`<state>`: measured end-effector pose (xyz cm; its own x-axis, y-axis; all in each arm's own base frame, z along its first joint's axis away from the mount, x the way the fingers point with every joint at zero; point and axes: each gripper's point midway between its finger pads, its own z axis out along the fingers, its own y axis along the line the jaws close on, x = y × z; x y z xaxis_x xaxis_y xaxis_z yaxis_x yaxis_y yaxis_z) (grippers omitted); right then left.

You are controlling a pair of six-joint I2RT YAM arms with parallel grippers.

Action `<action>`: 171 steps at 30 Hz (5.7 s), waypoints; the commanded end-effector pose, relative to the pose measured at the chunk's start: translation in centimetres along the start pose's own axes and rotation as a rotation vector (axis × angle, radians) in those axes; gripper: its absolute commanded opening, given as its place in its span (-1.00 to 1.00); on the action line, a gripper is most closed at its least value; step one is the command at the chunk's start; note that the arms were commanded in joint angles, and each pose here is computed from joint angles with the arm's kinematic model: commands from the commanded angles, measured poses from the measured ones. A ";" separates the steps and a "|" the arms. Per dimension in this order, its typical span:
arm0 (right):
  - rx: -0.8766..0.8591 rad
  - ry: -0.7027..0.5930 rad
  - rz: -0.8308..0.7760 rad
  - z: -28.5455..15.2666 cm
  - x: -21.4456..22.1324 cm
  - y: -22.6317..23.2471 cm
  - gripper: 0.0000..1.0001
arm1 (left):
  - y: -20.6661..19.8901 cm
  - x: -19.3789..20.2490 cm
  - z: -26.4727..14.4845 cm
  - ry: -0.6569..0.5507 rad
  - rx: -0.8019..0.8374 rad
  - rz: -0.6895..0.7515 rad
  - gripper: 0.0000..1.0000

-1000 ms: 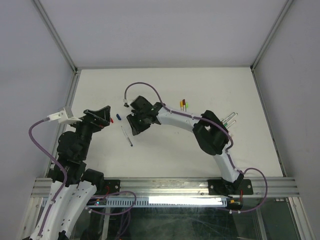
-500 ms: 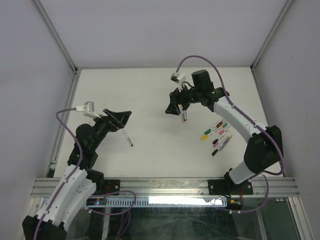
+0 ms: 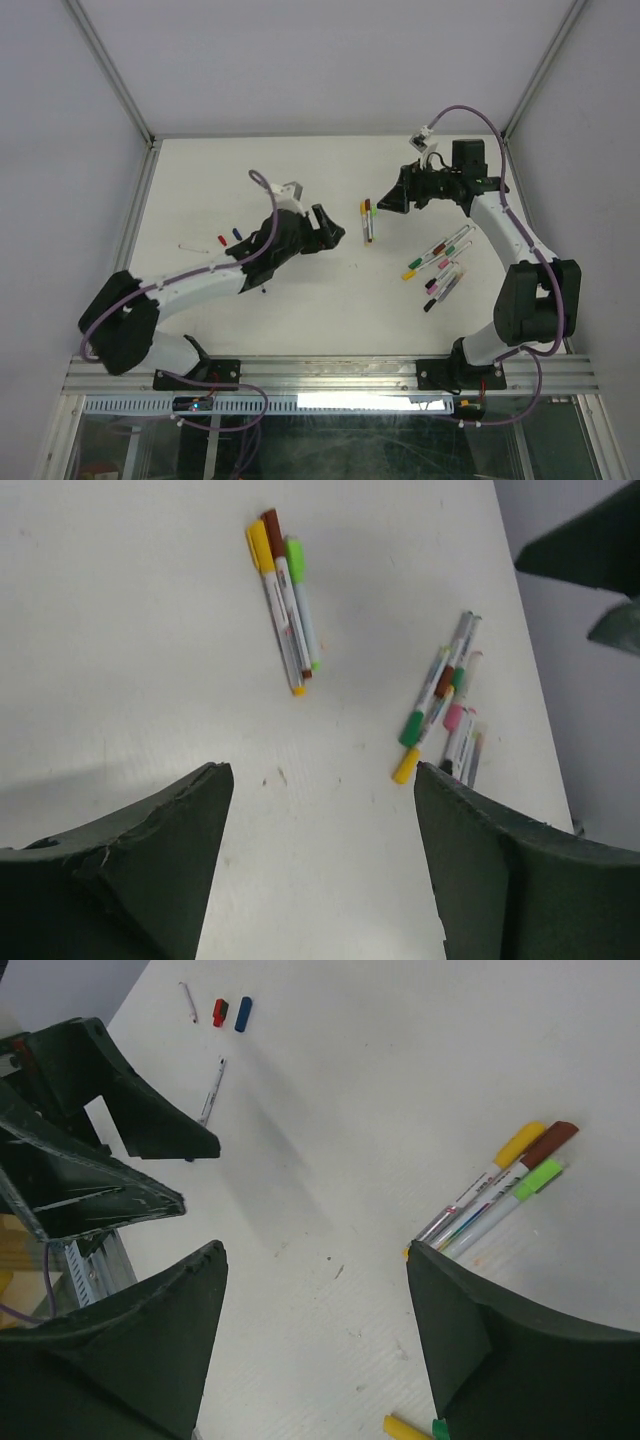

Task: Open the pen caps
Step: Pick up the pen from the center of the board.

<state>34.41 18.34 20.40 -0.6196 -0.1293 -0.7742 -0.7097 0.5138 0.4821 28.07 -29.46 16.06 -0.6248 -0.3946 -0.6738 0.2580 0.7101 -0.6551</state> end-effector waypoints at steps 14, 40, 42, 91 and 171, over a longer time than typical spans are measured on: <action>0.070 -0.161 -0.049 -4.7 -3.8 -1.0 0.51 | -0.6 0.3 15.5 0.068 -0.429 0.267 -0.03; 0.069 -0.155 -0.032 -4.4 -3.5 -1.6 0.52 | 0.7 2.6 20.1 0.137 -0.454 0.320 -0.13; 0.068 -0.155 -0.032 -4.4 -3.5 -1.6 0.52 | 0.9 2.8 20.3 0.143 -0.455 0.321 -0.13; 0.010 -0.143 0.028 -3.2 -2.6 -1.4 0.54 | 7.9 1.4 10.7 0.154 -0.689 0.497 -0.69; -0.416 -0.125 0.048 6.8 3.8 12.8 0.43 | -6.9 -6.3 -2.2 -0.453 0.328 -0.069 -1.00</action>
<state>25.12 29.67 18.12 -0.7018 -0.0417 -0.7112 -0.7077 0.1553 0.6893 28.83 -30.09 22.97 -0.3280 -0.6484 -0.6870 0.4382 0.5399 -0.7187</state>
